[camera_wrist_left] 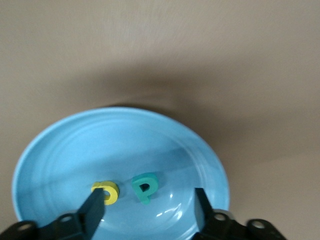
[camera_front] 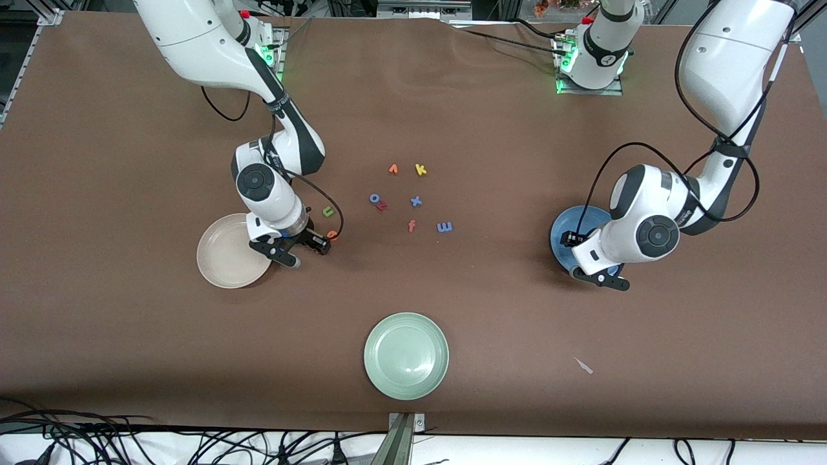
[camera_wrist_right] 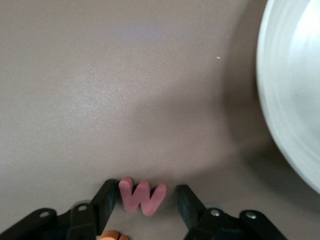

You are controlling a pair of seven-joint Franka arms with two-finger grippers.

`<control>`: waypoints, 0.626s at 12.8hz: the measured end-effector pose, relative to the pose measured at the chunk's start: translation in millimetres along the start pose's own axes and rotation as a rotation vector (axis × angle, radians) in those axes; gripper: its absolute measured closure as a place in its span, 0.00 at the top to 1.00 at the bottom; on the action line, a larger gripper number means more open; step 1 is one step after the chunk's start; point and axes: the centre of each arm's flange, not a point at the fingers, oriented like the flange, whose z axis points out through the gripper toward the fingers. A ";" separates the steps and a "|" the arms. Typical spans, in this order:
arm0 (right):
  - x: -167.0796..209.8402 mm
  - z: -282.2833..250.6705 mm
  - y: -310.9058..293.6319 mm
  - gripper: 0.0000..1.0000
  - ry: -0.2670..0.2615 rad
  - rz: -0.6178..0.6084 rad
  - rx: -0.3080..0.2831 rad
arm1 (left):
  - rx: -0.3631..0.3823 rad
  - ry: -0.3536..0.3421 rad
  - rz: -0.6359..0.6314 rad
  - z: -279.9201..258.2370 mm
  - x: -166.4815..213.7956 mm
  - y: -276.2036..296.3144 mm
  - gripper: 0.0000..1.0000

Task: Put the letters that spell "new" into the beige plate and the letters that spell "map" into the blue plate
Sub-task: 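Place the teal p on the blue plate with the left gripper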

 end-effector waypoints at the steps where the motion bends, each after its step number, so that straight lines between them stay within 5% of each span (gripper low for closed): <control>1: -0.1 0.0 -0.5 0.59 0.000 -0.001 0.001 | 0.002 0.029 0.019 -18.1 1.0 12.5 0.99; 4: 0.4 -1.9 -4.0 0.44 0.006 -0.005 0.009 | 0.005 0.086 0.071 -57.1 -1.3 56.9 1.00; 8: 1.0 -3.1 -5.1 0.42 0.008 -0.013 0.011 | 0.003 0.135 0.033 -79.4 8.2 112.2 1.00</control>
